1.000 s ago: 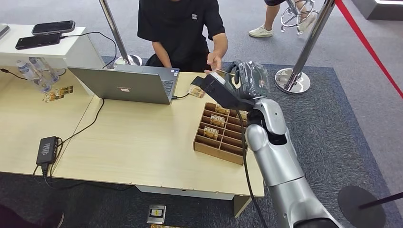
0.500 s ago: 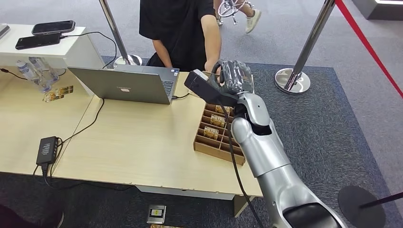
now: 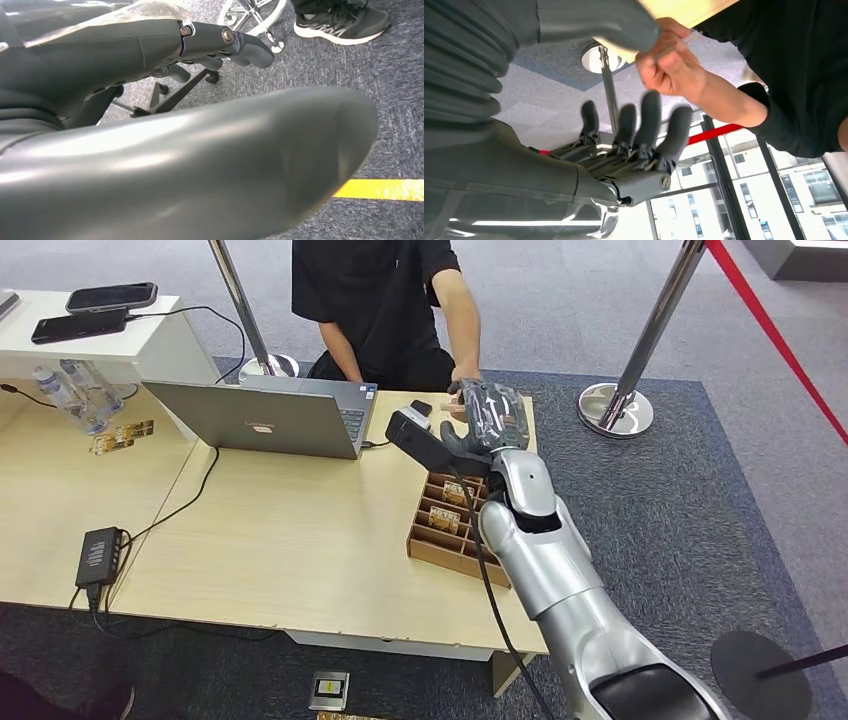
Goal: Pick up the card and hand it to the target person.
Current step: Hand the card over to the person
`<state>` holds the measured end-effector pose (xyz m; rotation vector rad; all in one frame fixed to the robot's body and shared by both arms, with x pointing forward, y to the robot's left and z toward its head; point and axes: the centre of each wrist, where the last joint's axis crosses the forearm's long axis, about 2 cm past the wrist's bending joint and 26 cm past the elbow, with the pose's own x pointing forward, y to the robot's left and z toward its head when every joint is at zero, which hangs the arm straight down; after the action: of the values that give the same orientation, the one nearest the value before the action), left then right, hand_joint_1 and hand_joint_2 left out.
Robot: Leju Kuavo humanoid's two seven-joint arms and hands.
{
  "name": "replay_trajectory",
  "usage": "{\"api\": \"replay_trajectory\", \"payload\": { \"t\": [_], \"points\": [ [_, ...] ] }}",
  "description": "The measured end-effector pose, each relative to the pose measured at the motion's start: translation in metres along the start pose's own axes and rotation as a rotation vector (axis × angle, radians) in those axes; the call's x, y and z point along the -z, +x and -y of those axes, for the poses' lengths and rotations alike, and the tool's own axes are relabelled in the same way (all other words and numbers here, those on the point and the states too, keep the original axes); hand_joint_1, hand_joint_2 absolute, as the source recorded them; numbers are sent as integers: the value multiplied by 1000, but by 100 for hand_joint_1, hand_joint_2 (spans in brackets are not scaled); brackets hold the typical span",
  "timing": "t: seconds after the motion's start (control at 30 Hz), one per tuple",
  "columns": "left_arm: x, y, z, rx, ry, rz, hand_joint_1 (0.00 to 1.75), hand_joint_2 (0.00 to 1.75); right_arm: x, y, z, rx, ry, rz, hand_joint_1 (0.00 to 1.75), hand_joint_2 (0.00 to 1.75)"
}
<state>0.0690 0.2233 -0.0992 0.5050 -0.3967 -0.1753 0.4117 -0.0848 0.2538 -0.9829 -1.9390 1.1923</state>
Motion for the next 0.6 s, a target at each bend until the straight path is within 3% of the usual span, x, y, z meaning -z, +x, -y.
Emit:
{"api": "replay_trajectory", "payload": {
  "t": [0.33, 0.6],
  "points": [
    [-3, 1, 4, -18, 4, -16, 0, 0, -15, -20, -10, -7, -104, -66, 0, 0],
    [-4, 0, 5, -53, 20, -57, 0, 0, -87, -76, -45, 56, -234, -335, 0, 0]
  ]
}}
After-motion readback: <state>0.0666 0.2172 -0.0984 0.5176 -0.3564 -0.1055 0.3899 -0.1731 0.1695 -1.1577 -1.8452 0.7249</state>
